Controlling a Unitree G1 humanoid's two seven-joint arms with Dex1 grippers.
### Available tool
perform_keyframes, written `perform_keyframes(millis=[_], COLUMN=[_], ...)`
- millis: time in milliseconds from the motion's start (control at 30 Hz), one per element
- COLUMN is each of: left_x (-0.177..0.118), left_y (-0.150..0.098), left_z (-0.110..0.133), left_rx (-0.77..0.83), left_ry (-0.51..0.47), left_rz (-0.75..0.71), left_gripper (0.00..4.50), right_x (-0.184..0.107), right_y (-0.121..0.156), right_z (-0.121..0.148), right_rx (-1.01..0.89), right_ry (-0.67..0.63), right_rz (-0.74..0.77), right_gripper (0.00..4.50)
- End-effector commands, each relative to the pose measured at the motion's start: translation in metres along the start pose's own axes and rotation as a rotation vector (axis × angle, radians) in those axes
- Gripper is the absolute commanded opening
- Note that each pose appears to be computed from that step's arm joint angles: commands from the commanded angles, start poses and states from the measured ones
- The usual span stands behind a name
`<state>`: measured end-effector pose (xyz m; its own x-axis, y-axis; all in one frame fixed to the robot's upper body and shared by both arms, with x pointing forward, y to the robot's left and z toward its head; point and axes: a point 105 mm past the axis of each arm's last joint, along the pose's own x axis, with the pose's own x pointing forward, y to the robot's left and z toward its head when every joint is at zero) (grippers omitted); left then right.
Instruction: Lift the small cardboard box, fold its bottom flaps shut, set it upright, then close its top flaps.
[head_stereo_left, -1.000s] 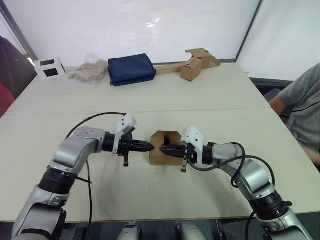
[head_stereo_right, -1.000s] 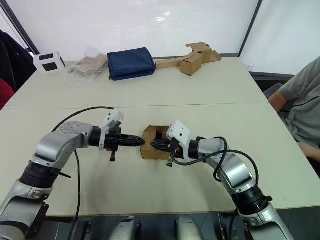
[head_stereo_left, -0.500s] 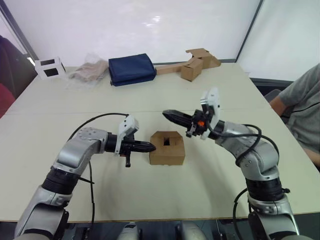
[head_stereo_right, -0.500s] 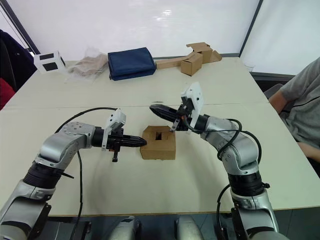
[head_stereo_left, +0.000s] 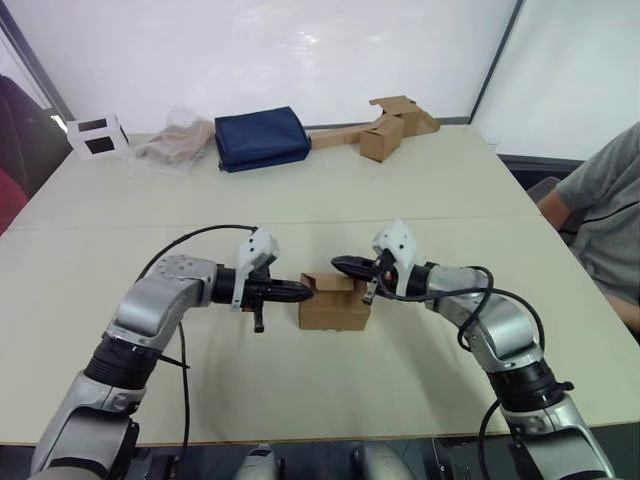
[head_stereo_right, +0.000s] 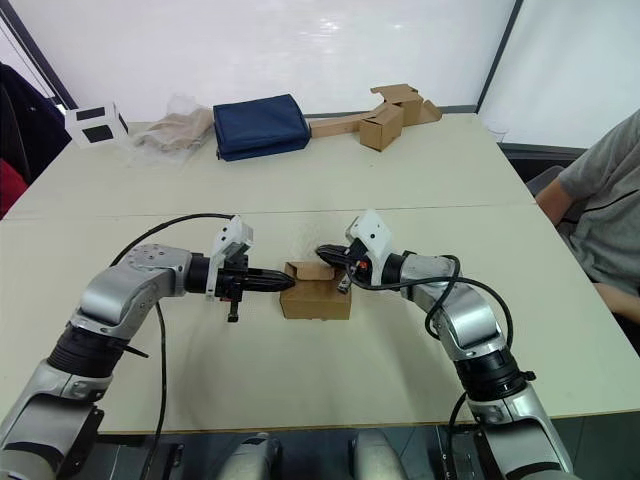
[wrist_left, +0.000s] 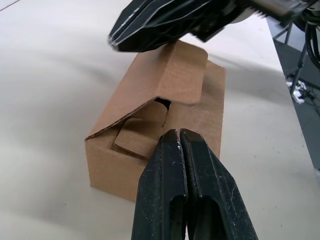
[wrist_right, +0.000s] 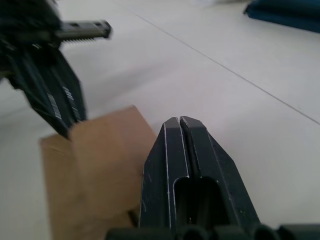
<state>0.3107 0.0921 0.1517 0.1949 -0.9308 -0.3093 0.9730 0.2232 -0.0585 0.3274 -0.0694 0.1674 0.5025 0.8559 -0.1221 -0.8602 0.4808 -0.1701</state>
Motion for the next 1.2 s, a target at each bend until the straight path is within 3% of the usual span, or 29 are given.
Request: perform_keyframes(millis=[33, 300, 600, 800, 933, 1200], left_x=[-0.008, -0.015, 0.010, 0.015, 0.015, 0.014], left_y=[0.001, 0.006, 0.026, 0.031, 0.030, 0.029], left_z=[0.012, 0.034, 0.023, 0.017, 0.019, 0.020], left_rx=[0.002, -0.027, 0.027, 0.023, 0.005, -0.016], left_ry=[-0.044, -0.133, -0.098, -0.103, -0.121, -0.136], left_rz=[0.013, 0.046, 0.113, 0.124, 0.120, 0.115], left_gripper=[0.04, 0.04, 0.04, 0.04, 0.04, 0.04], right_x=[-0.004, -0.003, -0.003, -0.016, -0.023, -0.019], right_y=[0.004, 0.004, 0.006, 0.016, 0.037, 0.044], right_z=[0.006, 0.001, 0.003, 0.027, 0.011, -0.009], right_rx=[-0.025, -0.036, -0.045, 0.012, 0.010, 0.034], right_ry=[-0.015, 0.005, -0.002, -0.111, -0.018, 0.050], right_rz=[0.009, 0.007, 0.011, 0.032, 0.122, 0.128], right_gripper=[0.00, 0.00, 0.00, 0.00, 0.00, 0.00])
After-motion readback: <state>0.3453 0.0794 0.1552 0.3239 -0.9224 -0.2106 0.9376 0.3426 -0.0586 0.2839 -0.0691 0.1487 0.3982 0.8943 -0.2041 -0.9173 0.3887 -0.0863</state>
